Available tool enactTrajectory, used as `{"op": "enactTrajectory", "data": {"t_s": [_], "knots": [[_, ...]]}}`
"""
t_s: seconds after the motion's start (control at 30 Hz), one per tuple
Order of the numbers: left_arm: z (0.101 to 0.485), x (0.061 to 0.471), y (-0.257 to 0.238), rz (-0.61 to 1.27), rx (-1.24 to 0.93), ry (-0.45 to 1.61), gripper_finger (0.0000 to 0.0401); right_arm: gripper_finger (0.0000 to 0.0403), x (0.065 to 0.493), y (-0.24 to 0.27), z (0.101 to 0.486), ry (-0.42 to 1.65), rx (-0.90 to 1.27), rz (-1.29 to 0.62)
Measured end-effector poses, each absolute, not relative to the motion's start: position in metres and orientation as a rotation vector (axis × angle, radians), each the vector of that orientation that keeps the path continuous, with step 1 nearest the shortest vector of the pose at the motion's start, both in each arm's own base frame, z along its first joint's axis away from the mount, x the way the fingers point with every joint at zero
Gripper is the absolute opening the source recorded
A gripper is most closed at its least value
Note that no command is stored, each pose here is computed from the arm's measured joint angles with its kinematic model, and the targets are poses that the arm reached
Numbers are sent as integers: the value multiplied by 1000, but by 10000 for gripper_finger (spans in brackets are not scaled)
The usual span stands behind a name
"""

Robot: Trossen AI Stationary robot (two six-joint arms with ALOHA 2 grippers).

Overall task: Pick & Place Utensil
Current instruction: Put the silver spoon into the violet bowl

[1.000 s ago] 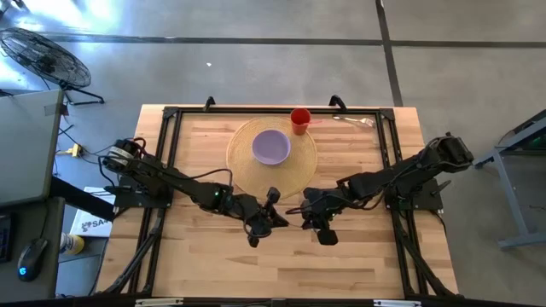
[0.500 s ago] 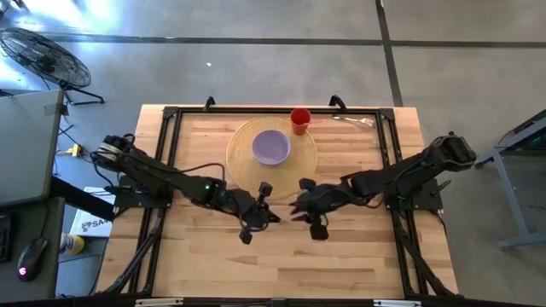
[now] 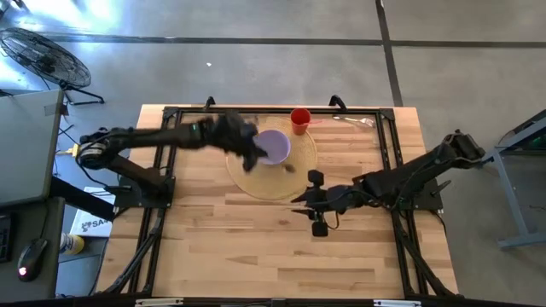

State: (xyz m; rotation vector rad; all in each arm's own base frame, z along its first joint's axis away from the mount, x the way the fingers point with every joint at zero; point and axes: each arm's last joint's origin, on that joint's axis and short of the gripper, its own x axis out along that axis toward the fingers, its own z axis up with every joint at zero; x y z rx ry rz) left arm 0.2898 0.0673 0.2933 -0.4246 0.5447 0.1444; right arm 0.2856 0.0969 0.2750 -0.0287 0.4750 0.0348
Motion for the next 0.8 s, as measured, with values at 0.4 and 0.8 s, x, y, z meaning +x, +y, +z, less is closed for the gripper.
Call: {"op": "enactTrajectory", "data": {"t_s": [0.4,0.8], "knots": [[262,237,195,320,-846,567,3,114,295,112,249,557,-26,49],[244,259,175,396,-744,696,3,114,296,111,248,558,-27,38]]}}
